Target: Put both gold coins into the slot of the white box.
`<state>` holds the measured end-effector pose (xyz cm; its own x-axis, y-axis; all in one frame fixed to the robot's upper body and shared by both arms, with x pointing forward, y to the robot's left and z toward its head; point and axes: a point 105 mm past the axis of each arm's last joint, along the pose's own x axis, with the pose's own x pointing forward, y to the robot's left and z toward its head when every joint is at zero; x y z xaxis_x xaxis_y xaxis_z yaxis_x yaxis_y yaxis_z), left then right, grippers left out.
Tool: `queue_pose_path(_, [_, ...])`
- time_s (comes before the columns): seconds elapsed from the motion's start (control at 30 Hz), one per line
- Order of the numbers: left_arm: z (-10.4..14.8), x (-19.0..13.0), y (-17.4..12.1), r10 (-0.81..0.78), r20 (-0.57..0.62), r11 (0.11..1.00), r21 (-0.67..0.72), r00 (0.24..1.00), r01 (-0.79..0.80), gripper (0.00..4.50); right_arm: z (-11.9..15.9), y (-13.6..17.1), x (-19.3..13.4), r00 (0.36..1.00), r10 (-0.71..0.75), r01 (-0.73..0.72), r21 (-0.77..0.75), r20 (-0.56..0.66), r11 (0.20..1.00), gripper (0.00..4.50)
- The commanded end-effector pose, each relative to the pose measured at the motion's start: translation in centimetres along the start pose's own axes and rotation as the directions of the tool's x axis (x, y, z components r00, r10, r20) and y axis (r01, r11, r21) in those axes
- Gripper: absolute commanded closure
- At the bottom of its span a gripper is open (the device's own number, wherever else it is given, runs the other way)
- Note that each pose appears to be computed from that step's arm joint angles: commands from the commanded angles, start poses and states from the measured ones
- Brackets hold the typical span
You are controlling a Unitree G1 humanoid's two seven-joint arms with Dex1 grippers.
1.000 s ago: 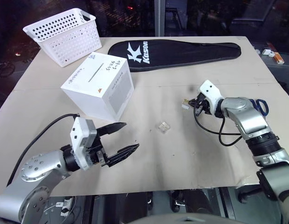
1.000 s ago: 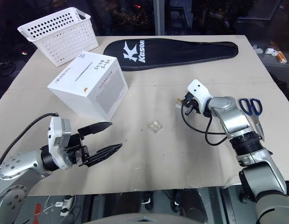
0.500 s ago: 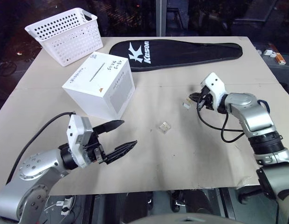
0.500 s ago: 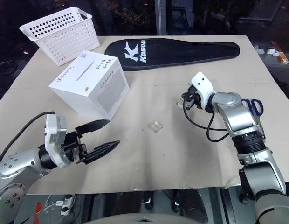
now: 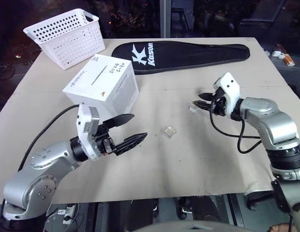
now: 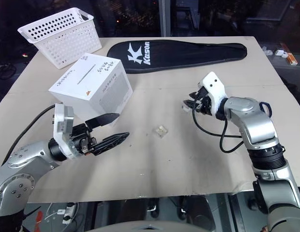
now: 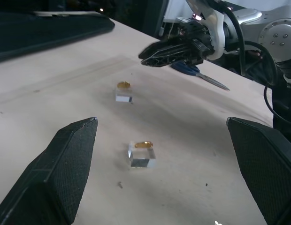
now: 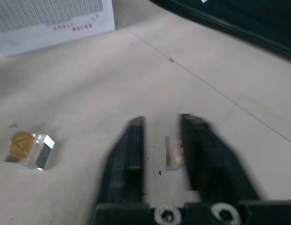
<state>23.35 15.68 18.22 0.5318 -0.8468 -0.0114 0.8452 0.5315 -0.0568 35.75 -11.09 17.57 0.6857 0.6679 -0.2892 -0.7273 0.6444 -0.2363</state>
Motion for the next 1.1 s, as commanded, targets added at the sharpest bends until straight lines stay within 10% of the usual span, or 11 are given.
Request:
queue_pose_path(0.03, [0.6, -0.1, -0.1, -0.014, 0.018, 0.999, 0.042, 1.0, 0.013, 0.0, 0.7, -1.0, 0.4, 0.998, -0.06, 0.061, -0.053, 0.018, 0.997, 1.14])
queue_pose_path(0.1, [0.6, -0.3, -0.3, -0.016, 0.014, 0.999, 0.049, 1.0, 0.015, 0.0, -0.3, -1.2, 1.4, 0.997, -0.072, 0.072, -0.043, -0.014, 0.997, 1.14])
queue_pose_path(0.2, [0.5, -0.5, -0.5, -0.017, 0.006, 0.998, 0.063, 1.0, 0.017, 0.0, -1.4, -1.5, 2.1, 0.995, -0.081, 0.077, -0.059, -0.054, 0.995, 2.36])
queue_pose_path(0.6, [0.4, -0.6, -1.0, -0.008, -0.006, 0.996, 0.084, 1.0, 0.008, 0.0, -1.8, -1.8, 3.3, 0.995, -0.079, 0.076, -0.055, -0.062, 0.996, 2.91])
queue_pose_path(0.73, [0.5, -0.6, -1.0, -0.003, -0.006, 0.996, 0.084, 1.0, 0.004, 0.0, -1.7, -1.5, 3.4, 0.996, -0.064, 0.06, -0.055, -0.059, 0.997, 4.39])
queue_pose_path(1.1, [0.8, -0.3, -1.2, -0.001, -0.001, 0.996, 0.084, 1.0, 0.001, 0.0, -1.8, -1.6, 3.4, 0.996, -0.063, 0.06, -0.05, -0.061, 0.997, 4.46])
